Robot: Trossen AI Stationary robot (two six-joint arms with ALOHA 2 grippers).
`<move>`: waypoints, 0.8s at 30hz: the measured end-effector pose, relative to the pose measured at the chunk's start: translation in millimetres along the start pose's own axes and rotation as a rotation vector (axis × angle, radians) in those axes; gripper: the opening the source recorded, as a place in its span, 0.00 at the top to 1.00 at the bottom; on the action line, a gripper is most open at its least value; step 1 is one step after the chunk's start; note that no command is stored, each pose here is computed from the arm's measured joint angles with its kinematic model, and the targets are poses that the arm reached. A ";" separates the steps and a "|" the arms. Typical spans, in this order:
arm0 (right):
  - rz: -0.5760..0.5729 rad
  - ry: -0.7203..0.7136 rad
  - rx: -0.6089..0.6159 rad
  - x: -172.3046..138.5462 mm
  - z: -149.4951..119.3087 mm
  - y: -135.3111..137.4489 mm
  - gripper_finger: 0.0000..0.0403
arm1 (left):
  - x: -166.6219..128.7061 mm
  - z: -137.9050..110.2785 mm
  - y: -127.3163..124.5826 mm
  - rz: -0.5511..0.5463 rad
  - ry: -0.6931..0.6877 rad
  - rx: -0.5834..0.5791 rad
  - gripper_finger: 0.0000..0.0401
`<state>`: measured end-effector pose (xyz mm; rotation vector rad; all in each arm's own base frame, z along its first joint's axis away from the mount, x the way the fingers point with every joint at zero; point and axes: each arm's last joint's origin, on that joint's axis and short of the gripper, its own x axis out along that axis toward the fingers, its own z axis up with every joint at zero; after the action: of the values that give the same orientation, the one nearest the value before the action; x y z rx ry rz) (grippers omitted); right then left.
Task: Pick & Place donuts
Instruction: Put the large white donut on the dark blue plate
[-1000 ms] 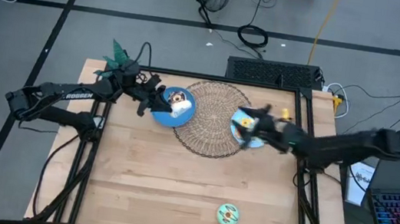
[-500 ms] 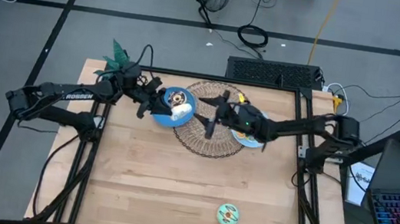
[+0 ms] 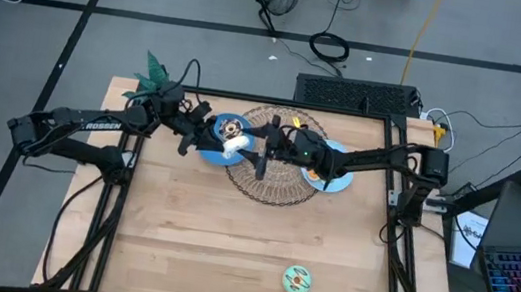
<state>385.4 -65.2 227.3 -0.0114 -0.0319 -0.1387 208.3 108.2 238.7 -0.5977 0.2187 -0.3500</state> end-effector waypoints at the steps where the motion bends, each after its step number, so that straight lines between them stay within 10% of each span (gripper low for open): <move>1: 0.000 0.003 0.006 0.0 -0.3 0.0 0.35 | -0.2 0.1 0.1 0.001 -0.001 0.000 0.97; 14: 0.039 0.012 0.014 -0.2 -0.8 1.6 0.93 | -0.5 4.1 -1.8 -0.012 -0.028 0.017 0.94; 24: 0.063 0.112 0.036 -0.7 12.9 -0.4 0.98 | -26.7 20.9 -12.0 0.032 -0.144 0.105 0.94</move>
<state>384.2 -65.3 240.1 0.0314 0.0782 -0.0755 187.0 119.8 265.1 -0.5131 0.0710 -0.2844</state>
